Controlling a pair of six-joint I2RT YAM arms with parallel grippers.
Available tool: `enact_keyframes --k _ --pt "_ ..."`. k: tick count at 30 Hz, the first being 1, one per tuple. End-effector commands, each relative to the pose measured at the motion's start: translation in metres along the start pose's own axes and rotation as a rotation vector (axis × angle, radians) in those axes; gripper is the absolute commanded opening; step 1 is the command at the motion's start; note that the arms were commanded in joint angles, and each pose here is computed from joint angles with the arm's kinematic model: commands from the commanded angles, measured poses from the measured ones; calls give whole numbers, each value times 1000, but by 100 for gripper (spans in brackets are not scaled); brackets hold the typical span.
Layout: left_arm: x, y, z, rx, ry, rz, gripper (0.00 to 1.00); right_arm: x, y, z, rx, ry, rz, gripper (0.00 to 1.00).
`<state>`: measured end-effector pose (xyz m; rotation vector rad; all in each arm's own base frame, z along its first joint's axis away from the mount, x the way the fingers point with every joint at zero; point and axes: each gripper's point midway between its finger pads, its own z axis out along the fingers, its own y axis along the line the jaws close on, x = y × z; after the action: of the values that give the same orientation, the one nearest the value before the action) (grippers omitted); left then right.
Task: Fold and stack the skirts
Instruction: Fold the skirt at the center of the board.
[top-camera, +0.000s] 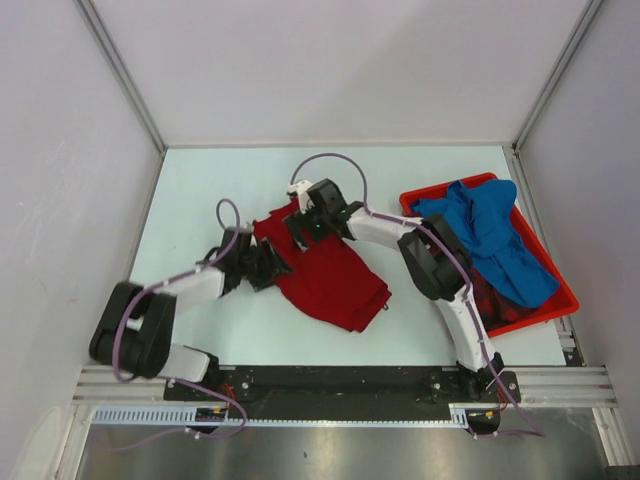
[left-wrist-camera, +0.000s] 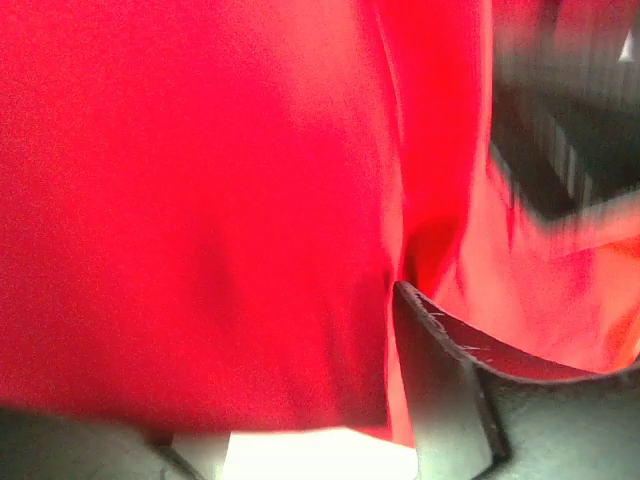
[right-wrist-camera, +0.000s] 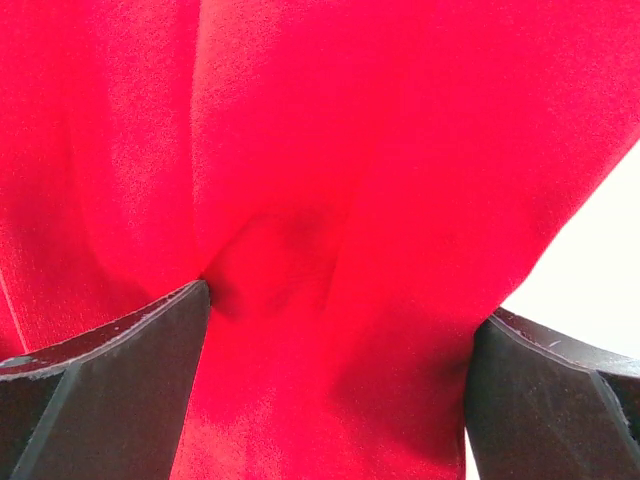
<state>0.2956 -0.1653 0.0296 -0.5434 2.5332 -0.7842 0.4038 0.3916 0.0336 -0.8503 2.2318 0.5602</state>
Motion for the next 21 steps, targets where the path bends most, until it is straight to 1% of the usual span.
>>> enact_keyframes --k 1,2,3,4,5,6,7,9,10,11,12,13,14,15,17,18,19,21 --pt "60 17 -28 -46 14 -76 67 23 44 20 -156 137 -213 100" --pt "67 32 -31 -98 -16 -79 72 16 55 22 -182 124 -260 100" --pt "78 40 -37 -136 -14 -116 74 20 66 23 -226 130 -276 100" --pt "84 33 -44 -107 -32 -100 77 19 73 23 -250 125 -294 100" --pt "94 43 -46 -120 -25 -107 81 22 83 21 -282 127 -317 100" --pt "101 48 -49 -130 -13 -132 82 18 90 17 -309 112 -341 100" --pt "104 46 -55 -109 -17 -128 83 16 93 16 -311 106 -350 100" --pt "108 57 -62 -149 -21 -130 87 12 92 14 -269 95 -361 100" --pt "111 62 -69 -167 -21 -126 88 1 92 10 -250 64 -365 100" --pt "111 62 -75 -174 -21 -123 91 -5 89 7 -231 49 -357 100" --pt "104 66 -78 -192 -62 -112 93 -12 81 7 -172 32 -341 100" --pt "102 68 -86 -198 -78 -102 98 -30 79 -1 -144 -14 -302 100" --pt "95 61 -93 -183 -103 -96 100 -38 76 -5 -122 -33 -280 100" --pt "87 61 -98 -194 -145 -80 100 -47 68 -10 -86 -58 -254 100" --pt "74 51 -117 -179 -198 -68 100 -69 68 -26 -76 -121 -212 100" --pt "69 48 -123 -176 -218 -35 100 -75 68 -31 -75 -141 -199 100" --pt "60 47 -130 -185 -259 -25 100 -77 69 -35 -77 -151 -197 100" --pt "48 40 -148 -203 -298 -8 100 -89 75 -51 -99 -190 -206 100"
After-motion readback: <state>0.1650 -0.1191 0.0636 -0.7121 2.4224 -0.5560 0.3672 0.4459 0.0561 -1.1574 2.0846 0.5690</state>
